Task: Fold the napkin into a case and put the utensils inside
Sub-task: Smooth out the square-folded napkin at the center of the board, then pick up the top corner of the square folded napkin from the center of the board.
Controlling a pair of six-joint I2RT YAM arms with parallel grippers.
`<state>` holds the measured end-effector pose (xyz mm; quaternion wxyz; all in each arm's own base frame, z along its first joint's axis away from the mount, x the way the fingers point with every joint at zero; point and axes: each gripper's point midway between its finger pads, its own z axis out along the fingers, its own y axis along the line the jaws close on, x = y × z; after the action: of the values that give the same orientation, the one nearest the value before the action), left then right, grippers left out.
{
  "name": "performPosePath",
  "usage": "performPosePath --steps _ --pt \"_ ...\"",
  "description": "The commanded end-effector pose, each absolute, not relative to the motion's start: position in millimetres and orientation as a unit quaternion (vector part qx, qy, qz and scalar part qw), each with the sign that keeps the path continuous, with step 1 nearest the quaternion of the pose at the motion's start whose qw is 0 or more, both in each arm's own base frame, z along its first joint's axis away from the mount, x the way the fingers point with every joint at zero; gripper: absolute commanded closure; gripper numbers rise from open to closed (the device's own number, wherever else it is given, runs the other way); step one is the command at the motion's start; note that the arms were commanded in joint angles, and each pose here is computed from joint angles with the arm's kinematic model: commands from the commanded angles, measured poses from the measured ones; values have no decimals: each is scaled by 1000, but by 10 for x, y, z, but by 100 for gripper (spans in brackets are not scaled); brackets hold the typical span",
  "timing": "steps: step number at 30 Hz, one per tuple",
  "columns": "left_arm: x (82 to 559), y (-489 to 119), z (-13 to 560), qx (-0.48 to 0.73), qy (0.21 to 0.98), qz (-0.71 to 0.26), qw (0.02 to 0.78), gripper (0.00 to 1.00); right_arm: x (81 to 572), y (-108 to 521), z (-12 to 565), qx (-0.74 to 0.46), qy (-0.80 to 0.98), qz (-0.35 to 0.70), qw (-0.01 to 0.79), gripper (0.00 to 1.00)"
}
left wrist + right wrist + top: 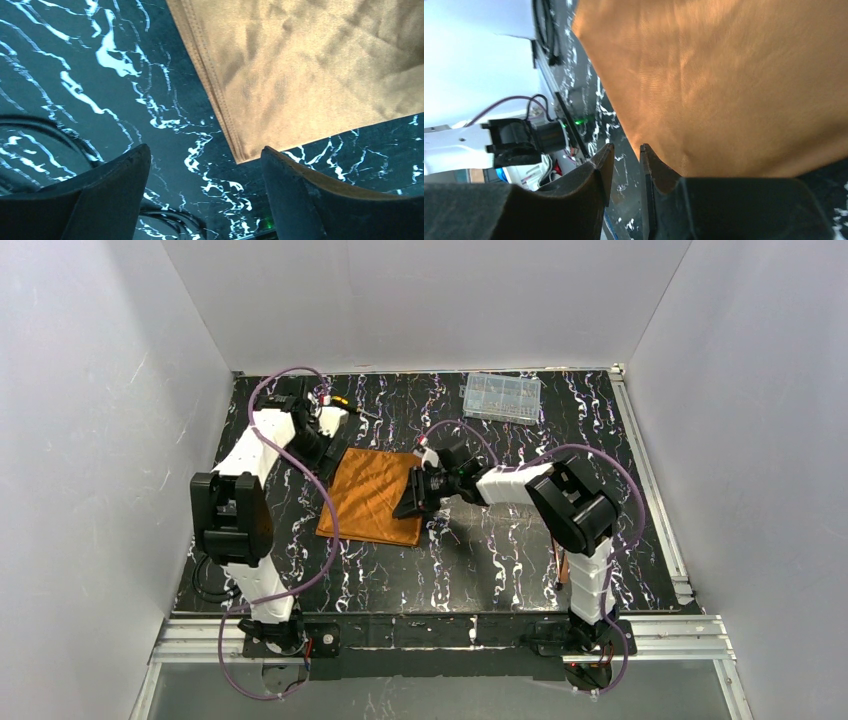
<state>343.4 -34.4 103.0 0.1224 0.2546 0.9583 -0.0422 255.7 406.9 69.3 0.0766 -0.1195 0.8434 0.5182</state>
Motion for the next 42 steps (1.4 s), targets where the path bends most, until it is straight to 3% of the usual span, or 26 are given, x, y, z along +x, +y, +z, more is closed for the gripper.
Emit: performPosePath --steps 1,5,9,17,27,38,42 --pt "3303 -453 963 221 965 -91 106 26 2506 4091 662 -143 862 476 98 63" --pt "3088 -506 779 202 967 -143 62 33 2498 3853 740 -149 886 419 135 46" --pt "2981 -526 595 202 966 -155 37 37 2369 3587 842 -128 897 394 154 41" --pt "2821 -528 315 215 962 -168 1 60 2135 3379 603 -53 914 385 117 41" --pt "2776 -487 241 225 961 -158 5 62 2000 3467 308 8 913 395 104 38" --pt "2780 -478 226 229 961 -155 10 64 2055 3598 158 57 915 382 114 44" --pt "2778 -484 223 228 961 -157 11 64 2049 3616 134 65 916 379 115 52"
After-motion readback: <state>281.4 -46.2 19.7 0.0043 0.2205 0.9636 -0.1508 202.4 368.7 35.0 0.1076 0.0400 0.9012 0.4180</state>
